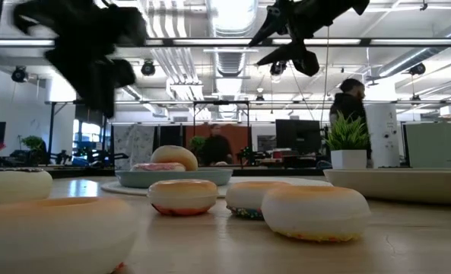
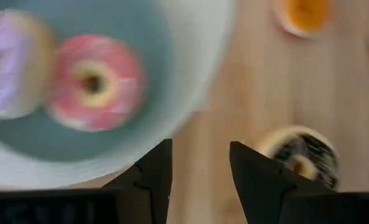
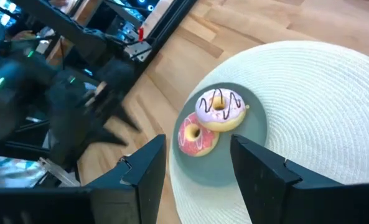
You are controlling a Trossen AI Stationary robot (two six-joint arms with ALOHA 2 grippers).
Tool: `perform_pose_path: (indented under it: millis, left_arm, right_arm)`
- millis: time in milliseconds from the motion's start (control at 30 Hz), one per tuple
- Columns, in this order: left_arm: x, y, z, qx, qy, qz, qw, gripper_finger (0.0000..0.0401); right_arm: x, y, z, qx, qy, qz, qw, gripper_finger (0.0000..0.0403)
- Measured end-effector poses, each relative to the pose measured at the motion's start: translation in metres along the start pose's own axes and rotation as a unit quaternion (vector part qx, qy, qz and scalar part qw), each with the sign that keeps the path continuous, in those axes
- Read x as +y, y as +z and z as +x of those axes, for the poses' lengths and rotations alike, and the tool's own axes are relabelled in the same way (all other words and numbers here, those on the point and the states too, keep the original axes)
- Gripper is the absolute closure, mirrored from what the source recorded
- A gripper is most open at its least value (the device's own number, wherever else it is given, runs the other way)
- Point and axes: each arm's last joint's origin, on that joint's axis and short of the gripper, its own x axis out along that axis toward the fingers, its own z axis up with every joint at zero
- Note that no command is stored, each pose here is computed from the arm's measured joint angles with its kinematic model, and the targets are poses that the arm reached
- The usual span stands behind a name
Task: Pick & Place donuts
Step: Put the big black donut on the blue plate
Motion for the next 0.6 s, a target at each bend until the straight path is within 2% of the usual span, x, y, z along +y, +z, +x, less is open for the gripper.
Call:
perform_pose_path:
  millis: [167, 267, 400, 600]
  left_arm:
    - [-0.066, -0.028, 0.002, -0.025, -0.030, 0.120, 0.992, 0.0268]
    - [-0.096, -0.040, 0.012, -0.050, -0.038, 0.159, 0.985, 0.0268]
    - [-0.119, -0.051, 0.030, -0.041, -0.041, 0.156, 0.986, 0.0268]
    - [-0.126, -0.059, 0.056, 0.002, -0.020, 0.132, 0.991, 0.0268]
  right_arm:
    - [0.000, 0.000, 0.000, 0.000, -0.001, -0.001, 1.000, 0.0232]
    - [0.000, 0.000, 0.000, -0.001, 0.000, -0.001, 1.000, 0.0232]
    - [0.000, 0.000, 0.000, -0.001, -0.001, 0.000, 1.000, 0.0232]
    - [-0.001, 0.000, 0.001, 0.000, -0.002, 0.008, 1.000, 0.0232]
